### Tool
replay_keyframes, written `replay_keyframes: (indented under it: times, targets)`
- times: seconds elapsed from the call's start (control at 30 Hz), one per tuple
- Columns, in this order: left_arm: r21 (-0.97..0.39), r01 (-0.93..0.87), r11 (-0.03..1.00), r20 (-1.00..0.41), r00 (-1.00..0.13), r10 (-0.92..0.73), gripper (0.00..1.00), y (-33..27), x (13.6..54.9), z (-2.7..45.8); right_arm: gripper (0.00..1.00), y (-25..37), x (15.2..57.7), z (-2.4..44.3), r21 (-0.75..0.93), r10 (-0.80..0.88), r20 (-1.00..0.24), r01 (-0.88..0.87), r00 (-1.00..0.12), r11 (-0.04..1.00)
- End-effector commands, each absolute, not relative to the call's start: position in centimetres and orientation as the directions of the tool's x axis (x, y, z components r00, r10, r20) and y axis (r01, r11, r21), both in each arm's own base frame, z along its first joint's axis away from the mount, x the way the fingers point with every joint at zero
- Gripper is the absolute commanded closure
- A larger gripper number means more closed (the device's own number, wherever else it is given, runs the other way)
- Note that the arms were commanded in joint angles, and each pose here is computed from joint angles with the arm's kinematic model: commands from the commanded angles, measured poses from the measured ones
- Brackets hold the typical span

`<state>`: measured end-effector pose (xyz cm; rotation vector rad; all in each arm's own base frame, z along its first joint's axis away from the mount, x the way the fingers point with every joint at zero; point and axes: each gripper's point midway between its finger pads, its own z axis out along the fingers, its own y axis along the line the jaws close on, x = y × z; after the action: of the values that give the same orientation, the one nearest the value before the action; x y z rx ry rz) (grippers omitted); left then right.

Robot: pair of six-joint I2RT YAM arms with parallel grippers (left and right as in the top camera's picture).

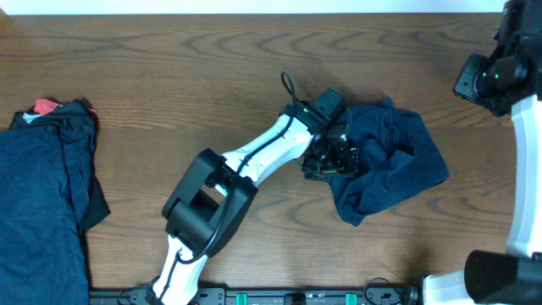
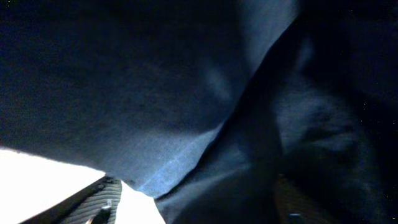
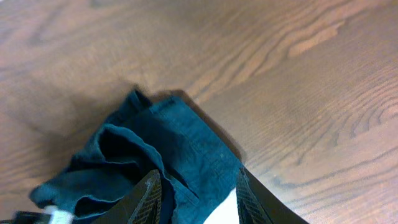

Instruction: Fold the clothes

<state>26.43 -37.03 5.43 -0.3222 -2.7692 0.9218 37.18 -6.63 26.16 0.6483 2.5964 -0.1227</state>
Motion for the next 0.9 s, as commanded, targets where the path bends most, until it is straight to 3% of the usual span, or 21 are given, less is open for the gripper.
replay_keyframes:
  times: [0.0, 0.13, 0.23, 0.67, 0.7, 0.8, 0.87]
  targets:
    - [-0.588, 0.166, 0.791, 0.044, -0.971, 0.237, 0.13, -36.4, 27.7, 7.6, 0.62, -6.5, 37.7, 24.6, 0.018, 0.403, -0.399, 0.432, -0.824, 0.902]
    - [-0.568, 0.173, 0.805, 0.022, -0.974, 0.225, 0.06, -35.9, 28.4, 7.5, 0.67, -4.8, 38.1, 21.8, 0.061, 0.375, -0.289, 0.374, -0.881, 0.926]
    - [-0.573, 0.166, 0.803, 0.006, -0.978, 0.207, 0.06, -35.6, 29.4, 7.6, 0.66, -4.3, 38.1, 20.2, 0.047, 0.364, -0.235, 0.363, -0.901, 0.931]
    - [-0.547, 0.202, 0.812, -0.054, -0.977, 0.207, 0.02, -35.8, 31.3, 5.4, 0.62, -2.8, 38.2, 19.7, 0.11, 0.329, -0.198, 0.312, -0.923, 0.944]
    - [-0.547, 0.205, 0.812, -0.052, -0.976, 0.211, 0.01, -36.0, 31.2, 5.1, 0.61, -2.6, 38.2, 19.7, 0.115, 0.319, -0.197, 0.301, -0.927, 0.947]
    - [-0.544, 0.21, 0.813, -0.044, -0.974, 0.222, 0.01, -36.4, 30.8, 4.4, 0.45, -1.9, 38.2, 19.9, 0.115, 0.291, -0.2, 0.272, -0.936, 0.955]
    - [-0.54, 0.21, 0.815, -0.035, -0.973, 0.227, 0.01, -36.5, 30.6, 4.0, 0.44, -1.3, 38.2, 20.1, 0.113, 0.267, -0.2, 0.248, -0.943, 0.962]
